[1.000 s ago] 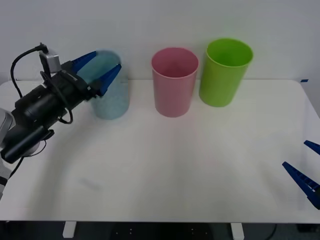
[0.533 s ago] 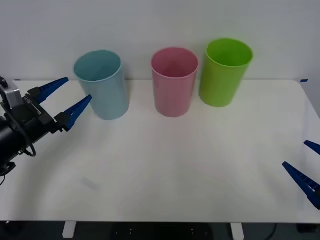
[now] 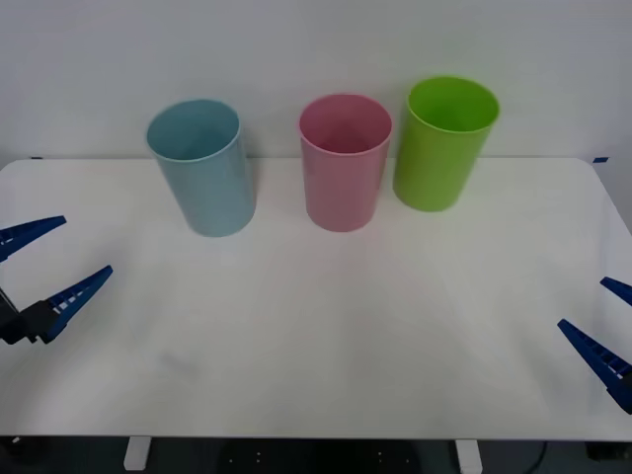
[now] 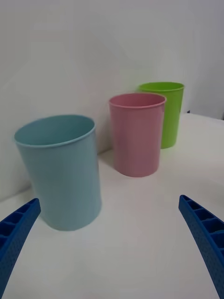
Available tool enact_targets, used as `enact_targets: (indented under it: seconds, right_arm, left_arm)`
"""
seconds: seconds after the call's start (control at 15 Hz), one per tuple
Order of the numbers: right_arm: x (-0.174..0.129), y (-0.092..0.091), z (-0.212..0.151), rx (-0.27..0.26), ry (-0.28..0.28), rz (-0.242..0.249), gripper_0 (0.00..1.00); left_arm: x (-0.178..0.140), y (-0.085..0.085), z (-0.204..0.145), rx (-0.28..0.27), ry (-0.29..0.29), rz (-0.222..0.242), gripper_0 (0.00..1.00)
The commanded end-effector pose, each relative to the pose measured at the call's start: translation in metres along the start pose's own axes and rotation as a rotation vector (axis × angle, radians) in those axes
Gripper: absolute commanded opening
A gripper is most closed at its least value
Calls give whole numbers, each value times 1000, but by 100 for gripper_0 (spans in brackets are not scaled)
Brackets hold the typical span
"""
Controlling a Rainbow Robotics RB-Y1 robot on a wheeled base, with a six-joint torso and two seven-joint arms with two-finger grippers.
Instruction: Grasp the object on the table and drop it into the matching bin: aluminum can to the light blue bin, PET bottle to the pink bin.
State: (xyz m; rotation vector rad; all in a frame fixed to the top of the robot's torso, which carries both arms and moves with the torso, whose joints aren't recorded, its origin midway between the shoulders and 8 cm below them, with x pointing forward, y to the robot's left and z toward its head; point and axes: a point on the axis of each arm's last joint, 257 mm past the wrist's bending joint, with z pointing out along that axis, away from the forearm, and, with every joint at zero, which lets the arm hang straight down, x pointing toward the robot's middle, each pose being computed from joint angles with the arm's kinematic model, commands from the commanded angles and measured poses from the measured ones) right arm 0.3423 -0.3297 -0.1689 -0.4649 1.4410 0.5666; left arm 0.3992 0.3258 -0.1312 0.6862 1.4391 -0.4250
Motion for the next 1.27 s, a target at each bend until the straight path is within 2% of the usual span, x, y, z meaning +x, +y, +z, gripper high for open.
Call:
enact_targets:
  seconds: [0.07, 0.13, 0.73, 1.27]
  right_arm:
    - [0, 0, 0, 0, 0, 0, 100]
    - [0, 0, 0, 0, 0, 0, 100]
    - [0, 0, 0, 0, 0, 0, 100]
    - [0, 0, 0, 0, 0, 0, 100]
  left_arm:
    - [15, -3, -23, 3, 56, 21, 100]
    - [20, -5, -29, 0, 73, 37, 100]
    - [49, -18, -72, -29, 144, 11, 100]
    - [56, -27, -78, -23, 154, -22, 100]
